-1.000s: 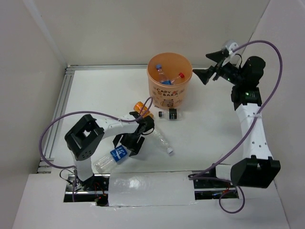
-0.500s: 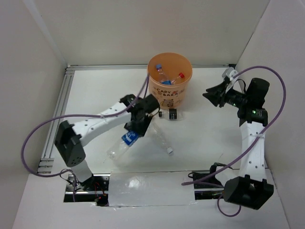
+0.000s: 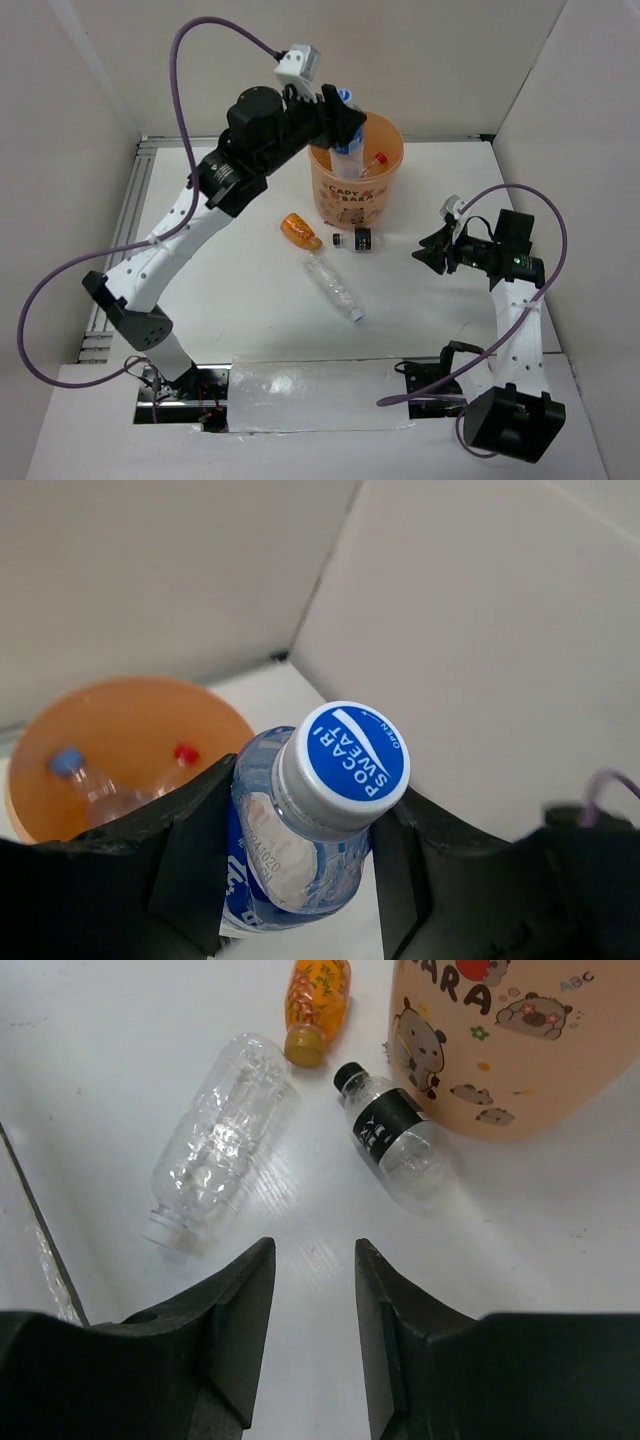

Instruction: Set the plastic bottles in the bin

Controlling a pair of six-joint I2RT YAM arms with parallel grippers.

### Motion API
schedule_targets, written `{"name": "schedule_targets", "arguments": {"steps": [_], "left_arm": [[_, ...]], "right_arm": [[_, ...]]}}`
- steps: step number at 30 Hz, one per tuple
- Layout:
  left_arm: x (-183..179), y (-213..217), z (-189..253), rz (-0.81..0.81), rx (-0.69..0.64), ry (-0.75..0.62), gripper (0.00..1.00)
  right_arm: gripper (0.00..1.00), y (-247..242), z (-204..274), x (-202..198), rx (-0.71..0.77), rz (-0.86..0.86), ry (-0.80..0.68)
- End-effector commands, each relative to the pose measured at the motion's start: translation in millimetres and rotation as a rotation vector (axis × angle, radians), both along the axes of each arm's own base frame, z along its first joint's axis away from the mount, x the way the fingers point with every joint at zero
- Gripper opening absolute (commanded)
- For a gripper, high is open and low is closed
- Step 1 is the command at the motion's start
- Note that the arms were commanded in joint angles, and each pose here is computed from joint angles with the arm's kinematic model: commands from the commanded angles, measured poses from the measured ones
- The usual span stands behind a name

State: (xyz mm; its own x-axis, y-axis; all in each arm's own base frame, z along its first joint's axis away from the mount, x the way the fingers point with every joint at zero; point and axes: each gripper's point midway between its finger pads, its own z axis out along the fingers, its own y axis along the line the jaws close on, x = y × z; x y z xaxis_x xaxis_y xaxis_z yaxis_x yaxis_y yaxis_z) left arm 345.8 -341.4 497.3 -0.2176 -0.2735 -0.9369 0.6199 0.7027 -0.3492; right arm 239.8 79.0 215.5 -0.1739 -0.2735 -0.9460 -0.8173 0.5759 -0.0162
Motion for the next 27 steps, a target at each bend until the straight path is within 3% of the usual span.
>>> {"name": "schedule_targets", "arguments": {"steps": [1, 5, 6, 7, 8, 10, 11, 12, 15, 18, 20, 21, 22, 23, 24, 26, 27], "left_arm": [[48.4, 4.9, 53.7, 0.071, -0.270, -0.178, 0.23], [101.2, 6.8, 32.8, 0.206, -0.294, -0.161, 0.30], [129.6, 0.4, -7.9, 0.234, -0.220, -0.088, 0.30], [133.7, -4.5, -5.3, 0.225, -0.216, -0.086, 0.31], [151.8, -13.1, -36.7, 0.219, -0.175, -0.033, 0.41], [161.1, -16.1, -54.0, 0.215, -0.149, -0.006, 0.66], [162.3, -19.3, -63.0, 0.206, -0.133, 0.011, 0.92], [162.3, -19.3, -63.1, 0.205, -0.132, 0.011, 1.00], [157.5, -22.5, -58.1, 0.175, -0.131, 0.010, 1.00], [134.6, -5.2, -19.1, 0.173, -0.149, -0.041, 1.00], [104.8, 18.8, 4.7, 0.203, -0.132, -0.076, 1.00], [89.8, 26.3, 7.0, 0.214, -0.117, -0.076, 1.00], [77.7, 41.0, 3.0, 0.268, -0.095, -0.060, 1.00], [74.0, 51.9, -46.1, 0.307, -0.015, 0.019, 1.00], [40.1, 83.4, -23.2, 0.330, -0.053, -0.015, 1.00], [12.1, 110.1, -56.4, 0.380, -0.060, 0.051, 1.00], [2.7, 119.1, -122.5, 0.397, 0.020, 0.144, 1.00]], "right_arm": [[0.46, 4.0, -1.1, -12.3, -0.028, 0.025, -0.032], [0.73, 9.6, -5.4, -17.8, -0.036, 0.052, -0.044], [0.86, 10.1, -8.6, -20.5, -0.044, 0.059, -0.049], [0.90, 12.7, -8.6, -21.6, -0.044, 0.072, -0.050], [0.99, 15.3, -5.9, -22.4, -0.049, 0.083, -0.069], [1.00, 18.4, -7.8, -22.9, -0.050, 0.099, -0.072], [1.00, 21.2, -9.7, -21.3, -0.058, 0.107, -0.066], [1.00, 24.0, -6.3, -18.8, -0.056, 0.116, -0.082], [1.00, 41.8, -19.2, -12.7, -0.070, 0.145, 0.000], [1.00, 74.2, -16.6, 4.0, -0.075, 0.163, 0.011], [0.91, 91.7, -29.3, 5.7, -0.047, 0.161, 0.106], [0.81, 92.5, -37.2, 12.6, -0.081, 0.129, 0.115], [0.79, 98.0, -42.7, 17.7, -0.101, 0.131, 0.109], [0.77, 110.5, -46.4, 14.6, -0.116, 0.148, 0.115], [0.77, 110.1, -55.9, 19.2, -0.150, 0.107, 0.126], [0.80, 128.8, -67.0, 16.5, -0.153, 0.112, 0.174], [0.80, 133.1, -71.7, 16.9, -0.162, 0.100, 0.187]]}}
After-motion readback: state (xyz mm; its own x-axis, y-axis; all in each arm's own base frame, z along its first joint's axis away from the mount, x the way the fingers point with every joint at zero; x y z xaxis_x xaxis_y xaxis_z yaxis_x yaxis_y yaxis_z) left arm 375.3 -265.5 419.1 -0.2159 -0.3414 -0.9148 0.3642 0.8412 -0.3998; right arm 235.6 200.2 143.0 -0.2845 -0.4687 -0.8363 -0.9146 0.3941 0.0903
